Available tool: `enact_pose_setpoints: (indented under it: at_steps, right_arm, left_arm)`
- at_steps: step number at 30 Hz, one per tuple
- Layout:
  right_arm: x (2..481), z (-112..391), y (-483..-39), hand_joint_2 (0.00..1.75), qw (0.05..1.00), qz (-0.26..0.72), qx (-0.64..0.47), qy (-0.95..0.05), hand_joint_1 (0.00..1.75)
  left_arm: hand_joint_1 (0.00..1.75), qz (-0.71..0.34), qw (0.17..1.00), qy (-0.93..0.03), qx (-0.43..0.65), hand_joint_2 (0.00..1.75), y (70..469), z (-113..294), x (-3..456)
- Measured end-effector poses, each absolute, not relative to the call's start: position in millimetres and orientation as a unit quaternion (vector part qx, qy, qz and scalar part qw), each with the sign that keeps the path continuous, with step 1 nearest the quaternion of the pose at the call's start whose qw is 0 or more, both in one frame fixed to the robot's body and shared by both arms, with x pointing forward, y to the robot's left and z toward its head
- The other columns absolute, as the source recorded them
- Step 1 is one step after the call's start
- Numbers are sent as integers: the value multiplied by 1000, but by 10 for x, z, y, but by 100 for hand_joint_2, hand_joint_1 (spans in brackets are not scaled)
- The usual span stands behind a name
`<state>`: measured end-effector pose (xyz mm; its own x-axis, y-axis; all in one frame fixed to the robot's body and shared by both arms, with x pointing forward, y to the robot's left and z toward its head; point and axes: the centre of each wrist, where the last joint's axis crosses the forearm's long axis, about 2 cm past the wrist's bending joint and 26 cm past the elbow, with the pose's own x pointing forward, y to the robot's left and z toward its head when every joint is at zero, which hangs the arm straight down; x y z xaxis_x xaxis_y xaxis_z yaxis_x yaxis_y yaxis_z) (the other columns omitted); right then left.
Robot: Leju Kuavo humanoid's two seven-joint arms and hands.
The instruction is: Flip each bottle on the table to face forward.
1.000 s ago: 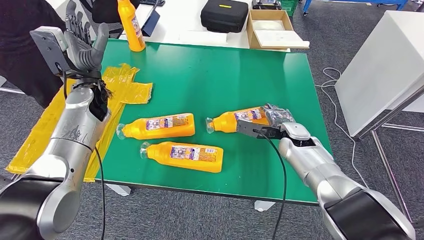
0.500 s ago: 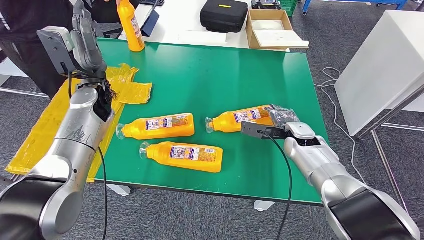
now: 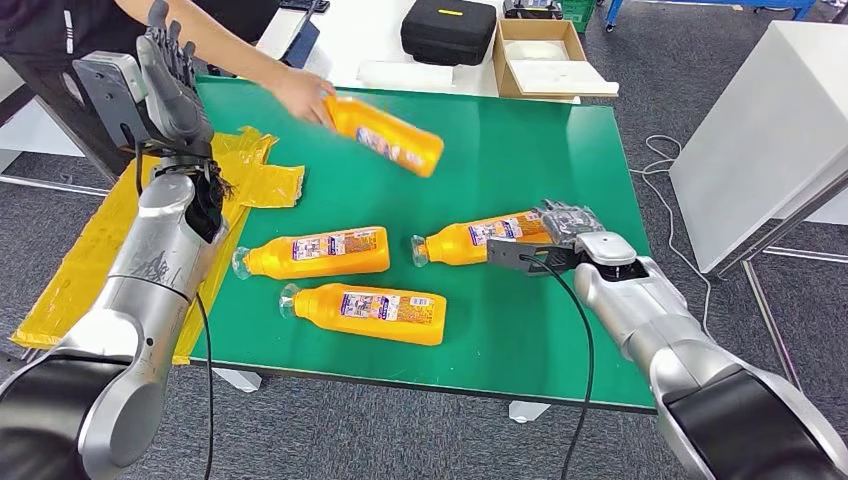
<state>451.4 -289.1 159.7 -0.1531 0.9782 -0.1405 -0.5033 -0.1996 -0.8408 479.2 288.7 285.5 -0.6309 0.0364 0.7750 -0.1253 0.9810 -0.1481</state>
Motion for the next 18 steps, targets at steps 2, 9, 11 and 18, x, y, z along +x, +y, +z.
enact_pose_setpoints:
  at_steps: [2,9,11,18]
  right_arm:
    - [4513,1595,-2897,175,541,686,-361,-325,0]
    - [4504,1578,-2927,175,542,687,-362,-321,0]
    - [4503,1577,-2934,175,542,687,-362,-320,0]
    - [4503,1576,-2942,175,541,688,-362,-320,0]
  left_arm:
    - [0,94,429,-898,24,0,2880,2856,4792]
    - [0,95,427,-899,23,0,2860,2857,4792]
    - [0,96,426,-899,23,0,2860,2857,4792]
    - [0,100,425,-899,24,0,2868,2855,4792]
